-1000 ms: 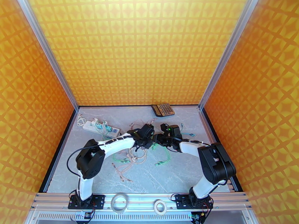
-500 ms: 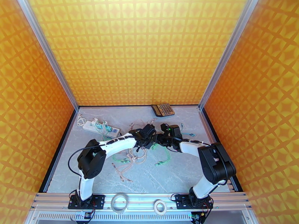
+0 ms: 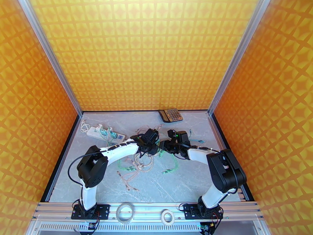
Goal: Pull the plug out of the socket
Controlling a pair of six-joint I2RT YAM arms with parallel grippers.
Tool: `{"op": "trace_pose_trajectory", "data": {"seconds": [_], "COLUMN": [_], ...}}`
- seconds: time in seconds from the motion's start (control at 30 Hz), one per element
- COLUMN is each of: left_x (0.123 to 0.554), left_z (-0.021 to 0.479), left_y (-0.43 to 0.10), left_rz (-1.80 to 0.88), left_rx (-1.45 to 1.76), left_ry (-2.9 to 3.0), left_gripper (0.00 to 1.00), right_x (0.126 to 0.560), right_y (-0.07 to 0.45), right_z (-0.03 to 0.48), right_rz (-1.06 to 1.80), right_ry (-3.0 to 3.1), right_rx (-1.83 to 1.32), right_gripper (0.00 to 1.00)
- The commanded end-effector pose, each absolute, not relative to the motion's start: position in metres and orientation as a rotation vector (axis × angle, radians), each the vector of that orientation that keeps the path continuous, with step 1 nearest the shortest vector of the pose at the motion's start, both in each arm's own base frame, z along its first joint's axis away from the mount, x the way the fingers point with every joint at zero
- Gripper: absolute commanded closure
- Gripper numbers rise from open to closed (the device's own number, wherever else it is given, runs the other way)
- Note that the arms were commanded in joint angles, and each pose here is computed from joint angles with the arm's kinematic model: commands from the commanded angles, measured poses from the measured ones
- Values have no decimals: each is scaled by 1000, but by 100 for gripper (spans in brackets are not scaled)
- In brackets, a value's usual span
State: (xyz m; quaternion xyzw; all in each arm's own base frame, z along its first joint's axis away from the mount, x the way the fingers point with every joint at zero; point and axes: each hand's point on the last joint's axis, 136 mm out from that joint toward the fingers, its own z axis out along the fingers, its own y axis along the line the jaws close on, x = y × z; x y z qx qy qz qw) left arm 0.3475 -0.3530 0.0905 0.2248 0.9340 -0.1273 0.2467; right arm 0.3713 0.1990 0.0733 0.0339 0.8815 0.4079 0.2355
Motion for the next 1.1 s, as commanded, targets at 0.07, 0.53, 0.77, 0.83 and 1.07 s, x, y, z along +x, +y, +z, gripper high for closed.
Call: {"op": "trace_pose_trajectory", "data": {"seconds": [0.07,0.53,0.77,0.83,1.07], "left_x": [341,352,353,354,352], "left_z": [84,73,69,66,71], "left_y": [-358,-368,-368,-368,-371], "left_rz": [-316,-315,-315,-308,-314], "left_rx": [698,711,707,713,718], "left_ry": [2575,2564,2563,2570,2561], "left_gripper": [65,53,54,51,78], "right_x": [344,344,344,344,344], "right_y": [173,173,174,174,173], "right_z": [9,9,8,8,7], "right_rz": [927,928,934,938,929], "right_ry": [2652,2652,2655,2653,2657], "right_rx": [241,246,248,248,249], "right_gripper": [61,62,61,61,61]}}
